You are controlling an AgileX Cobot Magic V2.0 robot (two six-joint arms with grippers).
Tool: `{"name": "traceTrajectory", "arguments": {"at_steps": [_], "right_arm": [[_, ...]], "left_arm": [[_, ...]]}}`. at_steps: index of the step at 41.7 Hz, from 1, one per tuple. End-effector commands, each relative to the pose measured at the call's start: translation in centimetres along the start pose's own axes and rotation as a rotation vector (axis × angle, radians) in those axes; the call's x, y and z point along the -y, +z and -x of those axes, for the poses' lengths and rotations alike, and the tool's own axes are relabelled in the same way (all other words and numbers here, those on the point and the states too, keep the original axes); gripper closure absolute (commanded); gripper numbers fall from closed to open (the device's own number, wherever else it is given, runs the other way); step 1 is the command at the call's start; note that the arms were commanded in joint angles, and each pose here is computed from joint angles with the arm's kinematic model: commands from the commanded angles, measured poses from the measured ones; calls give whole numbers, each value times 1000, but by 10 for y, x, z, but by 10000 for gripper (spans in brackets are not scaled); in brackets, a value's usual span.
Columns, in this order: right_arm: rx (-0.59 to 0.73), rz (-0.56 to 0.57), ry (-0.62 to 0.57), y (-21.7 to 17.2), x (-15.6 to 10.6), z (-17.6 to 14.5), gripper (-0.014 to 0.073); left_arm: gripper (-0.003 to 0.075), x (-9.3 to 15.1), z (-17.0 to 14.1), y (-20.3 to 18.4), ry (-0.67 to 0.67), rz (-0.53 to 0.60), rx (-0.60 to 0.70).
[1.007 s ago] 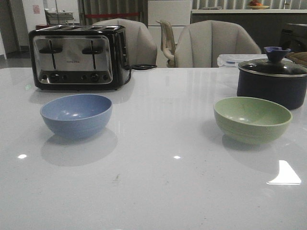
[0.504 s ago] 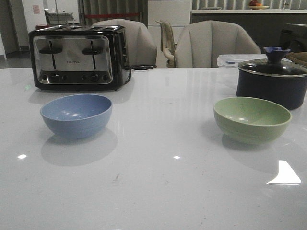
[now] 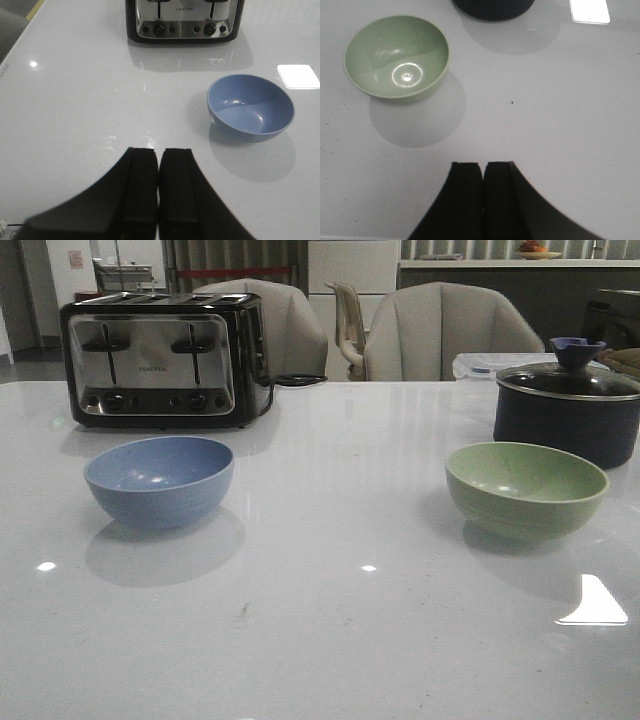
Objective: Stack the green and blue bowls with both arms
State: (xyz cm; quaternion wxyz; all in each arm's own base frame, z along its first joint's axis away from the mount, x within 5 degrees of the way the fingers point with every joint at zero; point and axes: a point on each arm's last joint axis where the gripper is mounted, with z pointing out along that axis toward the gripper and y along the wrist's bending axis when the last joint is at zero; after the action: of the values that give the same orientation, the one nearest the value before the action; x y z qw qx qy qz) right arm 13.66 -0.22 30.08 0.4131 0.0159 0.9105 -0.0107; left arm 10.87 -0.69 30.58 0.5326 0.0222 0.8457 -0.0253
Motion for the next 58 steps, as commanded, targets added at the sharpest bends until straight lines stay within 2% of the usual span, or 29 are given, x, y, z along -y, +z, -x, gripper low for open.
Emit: {"name": "traceTrajectory", "arguments": {"at_steps": [1, 2, 5, 8, 22, 31, 38, 52, 56, 58], "right_arm": [[78, -11, -17, -2, 1, 15, 263], [80, -12, -18, -2, 1, 15, 195], [72, -12, -19, 1, 1, 16, 59], [68, -11, -20, 4, 1, 17, 4], [-97, 46, 35, 53, -8, 52, 8], [-215, 77, 29, 110, -14, 76, 8], [-238, 75, 34, 151, -16, 93, 8], [-356, 83, 49, 226, -21, 105, 8], [-405, 85, 45, 239, -22, 104, 48], [-420, 87, 38, 243, -23, 105, 98]], "left_arm": [[438, 1, 16, -1, -3, -5, 90], [375, 1, 16, -1, -3, -5, 90], [235, 1, 16, -1, -4, -5, 91], [169, 1, 16, -1, -4, -5, 91], [168, 1, 16, -1, -4, -5, 91], [168, 1, 16, -1, -4, -5, 91], [168, 1, 16, -1, -4, -5, 91], [168, 1, 16, -1, -4, -5, 91], [168, 1, 16, -1, -4, -5, 92], [168, 1, 16, -1, -4, -5, 92]]}}
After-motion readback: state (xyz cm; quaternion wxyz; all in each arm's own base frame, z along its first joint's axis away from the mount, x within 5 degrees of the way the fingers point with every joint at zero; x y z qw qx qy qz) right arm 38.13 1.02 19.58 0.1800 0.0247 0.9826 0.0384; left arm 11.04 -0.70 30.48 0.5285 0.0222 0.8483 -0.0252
